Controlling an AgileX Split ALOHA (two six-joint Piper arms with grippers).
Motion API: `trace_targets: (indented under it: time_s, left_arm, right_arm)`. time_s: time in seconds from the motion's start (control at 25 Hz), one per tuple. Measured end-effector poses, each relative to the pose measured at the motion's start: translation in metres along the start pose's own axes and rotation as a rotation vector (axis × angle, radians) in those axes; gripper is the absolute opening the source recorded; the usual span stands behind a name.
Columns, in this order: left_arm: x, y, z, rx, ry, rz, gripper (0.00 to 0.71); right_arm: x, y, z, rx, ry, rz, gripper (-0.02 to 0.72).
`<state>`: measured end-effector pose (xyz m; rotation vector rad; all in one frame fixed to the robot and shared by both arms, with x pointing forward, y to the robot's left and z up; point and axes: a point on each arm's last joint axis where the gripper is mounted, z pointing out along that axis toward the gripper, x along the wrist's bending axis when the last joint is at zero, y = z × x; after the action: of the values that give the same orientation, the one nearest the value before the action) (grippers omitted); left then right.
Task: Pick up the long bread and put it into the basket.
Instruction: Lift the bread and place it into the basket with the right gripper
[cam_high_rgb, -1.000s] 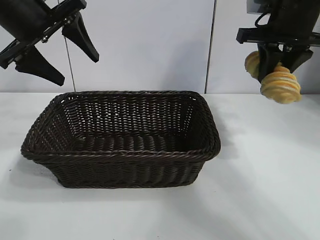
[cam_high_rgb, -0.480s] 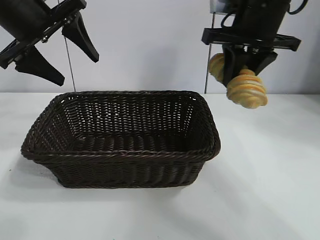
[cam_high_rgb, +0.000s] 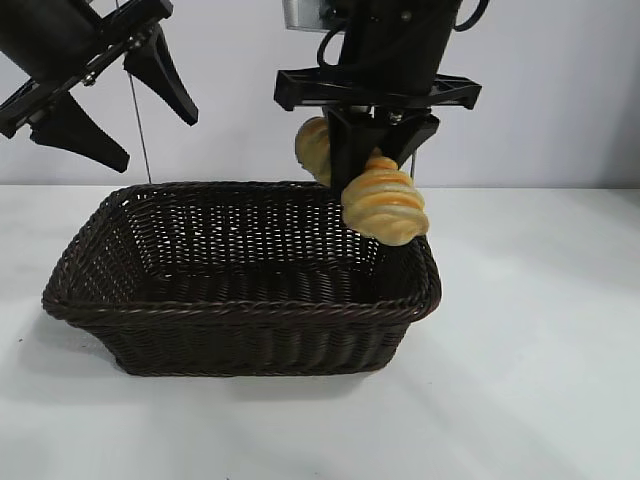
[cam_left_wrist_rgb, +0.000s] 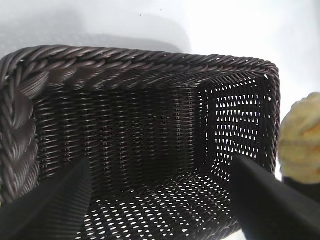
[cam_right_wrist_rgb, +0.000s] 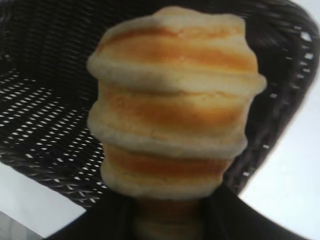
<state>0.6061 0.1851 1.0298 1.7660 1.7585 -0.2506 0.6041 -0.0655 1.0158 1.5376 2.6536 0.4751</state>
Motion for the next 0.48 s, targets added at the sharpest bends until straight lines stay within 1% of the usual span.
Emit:
trace_targets:
  time_s: [0.12,0.28,0.48]
  left_arm:
    - [0.0,0.0,0.0,0.0,0.0,0.0,0.55]
    - [0.0,0.0,0.0,0.0,0.0,0.0,0.55]
    - [0.0,0.0,0.0,0.0,0.0,0.0,0.55]
  right_arm:
    - [-0.001,0.004,0.021,-0.005,0.009,0.013,0.231]
    - [-0.003,0.004,0.042,0.02,0.014,0.023,0.231]
    - [-0.004,0.007,0.048,-0.009,0.017,0.028,0.231]
